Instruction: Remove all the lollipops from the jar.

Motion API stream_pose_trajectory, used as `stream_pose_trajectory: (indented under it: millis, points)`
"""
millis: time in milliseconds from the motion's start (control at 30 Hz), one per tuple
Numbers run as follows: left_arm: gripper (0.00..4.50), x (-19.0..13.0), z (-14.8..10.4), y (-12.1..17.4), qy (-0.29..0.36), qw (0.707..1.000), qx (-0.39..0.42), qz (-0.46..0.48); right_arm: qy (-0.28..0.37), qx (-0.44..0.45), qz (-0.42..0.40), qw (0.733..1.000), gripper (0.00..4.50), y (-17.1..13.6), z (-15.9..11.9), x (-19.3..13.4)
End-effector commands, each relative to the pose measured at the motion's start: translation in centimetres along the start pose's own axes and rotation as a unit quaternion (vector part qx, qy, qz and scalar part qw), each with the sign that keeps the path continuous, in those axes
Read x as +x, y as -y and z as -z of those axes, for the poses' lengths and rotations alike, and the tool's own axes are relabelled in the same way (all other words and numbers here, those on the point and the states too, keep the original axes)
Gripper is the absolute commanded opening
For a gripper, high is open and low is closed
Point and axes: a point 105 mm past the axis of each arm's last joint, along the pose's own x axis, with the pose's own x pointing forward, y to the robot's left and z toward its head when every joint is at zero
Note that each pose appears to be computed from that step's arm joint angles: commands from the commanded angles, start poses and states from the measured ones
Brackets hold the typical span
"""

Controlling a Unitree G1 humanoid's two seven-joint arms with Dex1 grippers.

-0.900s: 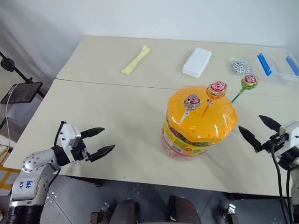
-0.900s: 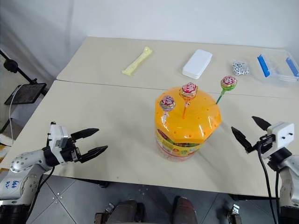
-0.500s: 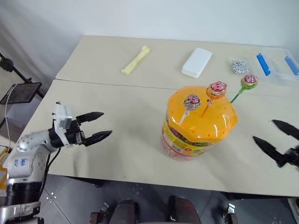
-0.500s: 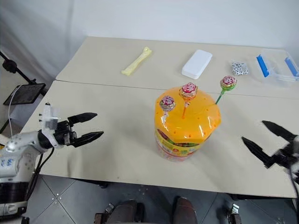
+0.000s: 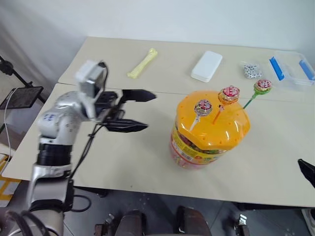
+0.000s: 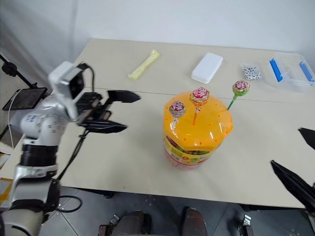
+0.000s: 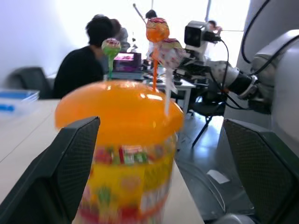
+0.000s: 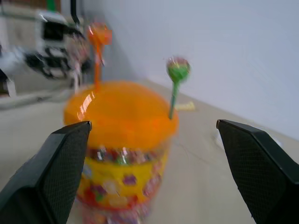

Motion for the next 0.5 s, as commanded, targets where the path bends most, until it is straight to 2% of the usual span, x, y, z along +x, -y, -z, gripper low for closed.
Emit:
stream_pose_trajectory:
  millis: [33,200,500]
  points:
    - [4.5,2.7,0.1,-0.7,-0.016,0.999,0.017,0.025,0.006,0.0,-0.025,1.0,4.49,-1.8,-0.4,1.1]
    - [4.5,5.1,0.8,-0.6,-0.03,0.997,0.004,0.067,-0.029,-0.005,0.009,1.0,4.49,-1.0,0.6,-1.4]
    - [4.5,6.1,0.3,0.6,-0.028,0.992,0.002,0.127,-0.064,0.001,0.03,0.997,4.49,-1.0,0.5,-3.8]
